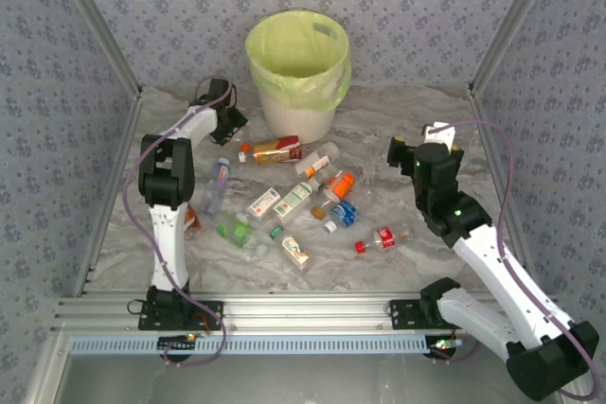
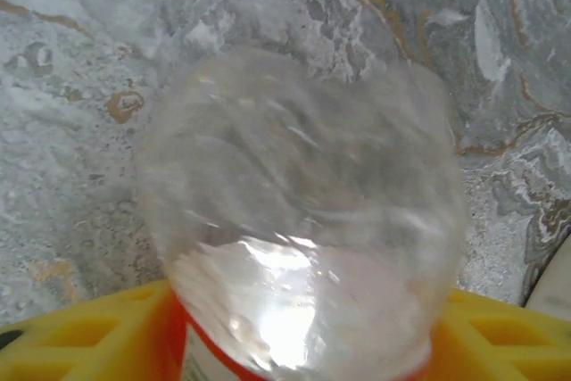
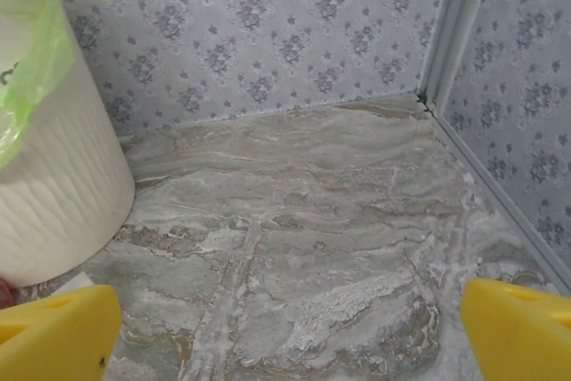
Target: Put the plastic bottles in the bin
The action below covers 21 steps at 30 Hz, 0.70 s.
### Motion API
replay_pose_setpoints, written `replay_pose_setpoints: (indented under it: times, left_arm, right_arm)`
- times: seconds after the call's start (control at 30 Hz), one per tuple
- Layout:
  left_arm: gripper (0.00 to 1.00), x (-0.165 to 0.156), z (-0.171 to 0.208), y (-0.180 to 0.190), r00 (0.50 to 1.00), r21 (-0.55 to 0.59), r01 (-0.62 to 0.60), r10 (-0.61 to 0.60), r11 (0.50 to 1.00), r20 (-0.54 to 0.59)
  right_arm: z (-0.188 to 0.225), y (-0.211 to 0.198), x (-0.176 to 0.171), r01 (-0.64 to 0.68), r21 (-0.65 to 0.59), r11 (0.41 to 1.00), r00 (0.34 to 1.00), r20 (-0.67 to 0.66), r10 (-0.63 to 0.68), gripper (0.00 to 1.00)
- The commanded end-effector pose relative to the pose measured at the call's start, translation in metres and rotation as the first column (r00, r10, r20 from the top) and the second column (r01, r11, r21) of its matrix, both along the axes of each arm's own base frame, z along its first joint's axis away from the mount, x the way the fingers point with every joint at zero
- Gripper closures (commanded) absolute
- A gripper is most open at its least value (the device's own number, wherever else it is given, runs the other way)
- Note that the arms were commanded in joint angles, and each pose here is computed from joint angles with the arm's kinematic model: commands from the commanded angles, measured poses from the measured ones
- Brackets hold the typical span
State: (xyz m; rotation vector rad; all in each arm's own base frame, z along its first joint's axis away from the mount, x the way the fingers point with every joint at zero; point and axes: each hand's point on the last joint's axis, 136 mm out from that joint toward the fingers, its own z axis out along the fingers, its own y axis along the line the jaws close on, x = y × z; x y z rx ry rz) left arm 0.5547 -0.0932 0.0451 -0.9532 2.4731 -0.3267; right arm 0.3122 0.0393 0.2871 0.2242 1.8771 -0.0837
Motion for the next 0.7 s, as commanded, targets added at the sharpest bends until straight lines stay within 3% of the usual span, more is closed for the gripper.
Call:
replay_pose_setpoints:
  times: [0.0, 0.37, 0.57, 0.67]
  left_arm:
    - [0.43, 0.001, 0.006, -0.002, 0.998, 0.024, 0.064, -0.064, 0.998, 0.024]
    - [0.64, -0.008, 0.097, 0.006, 0.967, 0.099, 0.108, -0.127, 0.989, 0.220]
    - [0.67, -0.023, 0.182, 0.000, 0.896, 0.096, 0.113, -0.143, 0.989, 0.420]
    - [0.68, -0.031, 0.230, -0.008, 0.828, 0.109, 0.122, -0.162, 0.987, 0.537]
  right_arm:
    - [0.013, -0.017, -0.005, 0.077, 0.079, 0.994, 0.996, 0.037, -0.080, 0.00]
    - [-0.003, -0.047, -0.012, 0.140, 0.256, 0.956, 0.986, 0.056, -0.159, 0.00]
    - [0.004, -0.040, -0.008, 0.075, 0.298, 0.952, 0.991, 0.085, -0.105, 0.00]
    - [0.009, -0.031, -0.005, 0.019, 0.291, 0.957, 0.994, 0.097, -0.050, 0.00]
